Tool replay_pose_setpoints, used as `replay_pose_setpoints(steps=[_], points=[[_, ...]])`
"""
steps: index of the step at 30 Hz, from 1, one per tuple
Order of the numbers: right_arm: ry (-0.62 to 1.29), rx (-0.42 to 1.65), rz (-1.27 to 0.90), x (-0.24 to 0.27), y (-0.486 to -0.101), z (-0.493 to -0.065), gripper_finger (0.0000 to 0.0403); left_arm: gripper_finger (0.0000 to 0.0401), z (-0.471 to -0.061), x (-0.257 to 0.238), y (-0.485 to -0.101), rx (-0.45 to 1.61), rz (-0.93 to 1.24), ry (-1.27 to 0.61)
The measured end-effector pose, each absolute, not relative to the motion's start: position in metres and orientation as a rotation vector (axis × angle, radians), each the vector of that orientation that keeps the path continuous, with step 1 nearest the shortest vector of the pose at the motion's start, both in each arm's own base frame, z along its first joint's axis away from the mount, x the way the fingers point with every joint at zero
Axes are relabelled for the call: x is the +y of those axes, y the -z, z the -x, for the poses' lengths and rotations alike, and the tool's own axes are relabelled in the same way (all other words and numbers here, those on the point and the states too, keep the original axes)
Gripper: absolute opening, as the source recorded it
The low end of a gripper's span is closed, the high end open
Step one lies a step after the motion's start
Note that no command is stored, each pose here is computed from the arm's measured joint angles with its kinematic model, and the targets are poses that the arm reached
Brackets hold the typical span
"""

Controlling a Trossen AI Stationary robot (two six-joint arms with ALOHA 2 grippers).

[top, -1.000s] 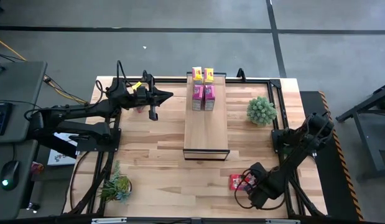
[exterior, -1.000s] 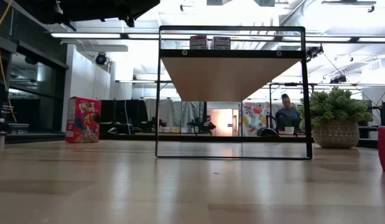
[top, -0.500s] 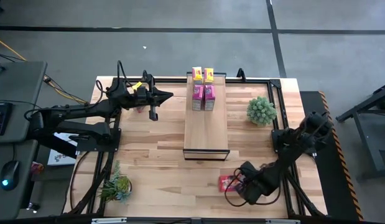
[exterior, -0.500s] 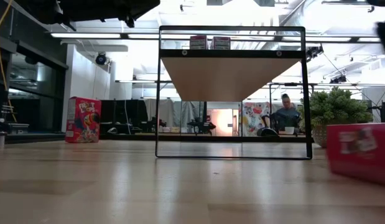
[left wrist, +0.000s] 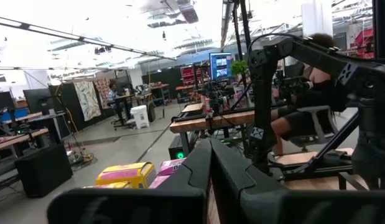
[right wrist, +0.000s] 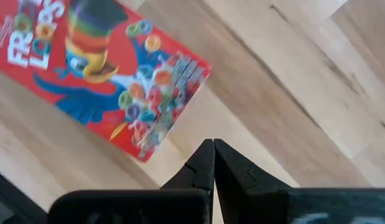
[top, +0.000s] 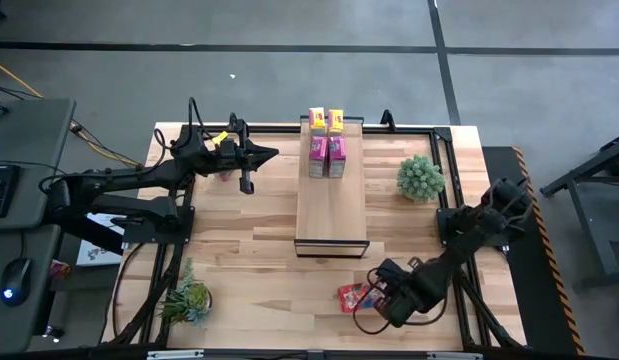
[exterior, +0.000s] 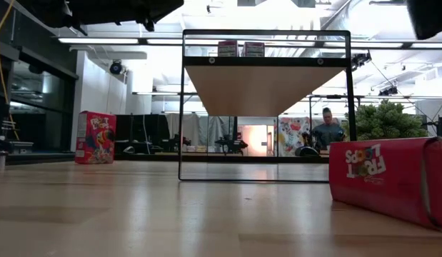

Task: Stack cereal on shelf
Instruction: Put the bottom red cereal box on the shelf

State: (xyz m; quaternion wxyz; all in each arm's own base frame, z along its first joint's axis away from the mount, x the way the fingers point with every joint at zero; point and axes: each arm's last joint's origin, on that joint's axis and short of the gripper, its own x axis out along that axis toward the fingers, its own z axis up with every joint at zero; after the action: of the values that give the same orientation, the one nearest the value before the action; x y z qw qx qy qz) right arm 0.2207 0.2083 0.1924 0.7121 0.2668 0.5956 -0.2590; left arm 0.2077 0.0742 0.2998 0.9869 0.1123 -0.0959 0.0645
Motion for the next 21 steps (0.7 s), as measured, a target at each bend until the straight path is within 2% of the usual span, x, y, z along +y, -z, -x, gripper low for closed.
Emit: replay_pose_setpoints(steps=[7,12,16,21], points=[[0.467,1.191,-0.595,0.226,-0.188,-0.209,0.0,0.0,-0.208,0.074,-0.301,-0.2,-0.23,-0.131],[0.444,0.937,-0.565,0.221,-0.202,-0.184,0.0,0.0,-0.208,0.074,-0.301,-0.203,-0.22,-0.129],[0.353,0.689,-0.577,0.21,-0.215,-0.154,0.0,0.0,-0.208,0.073,-0.301,-0.207,-0.21,-0.125],[0.213,0.523,-0.585,0.189,-0.186,-0.128,0.0,0.0,-0.209,0.068,-0.302,-0.217,-0.212,-0.102]])
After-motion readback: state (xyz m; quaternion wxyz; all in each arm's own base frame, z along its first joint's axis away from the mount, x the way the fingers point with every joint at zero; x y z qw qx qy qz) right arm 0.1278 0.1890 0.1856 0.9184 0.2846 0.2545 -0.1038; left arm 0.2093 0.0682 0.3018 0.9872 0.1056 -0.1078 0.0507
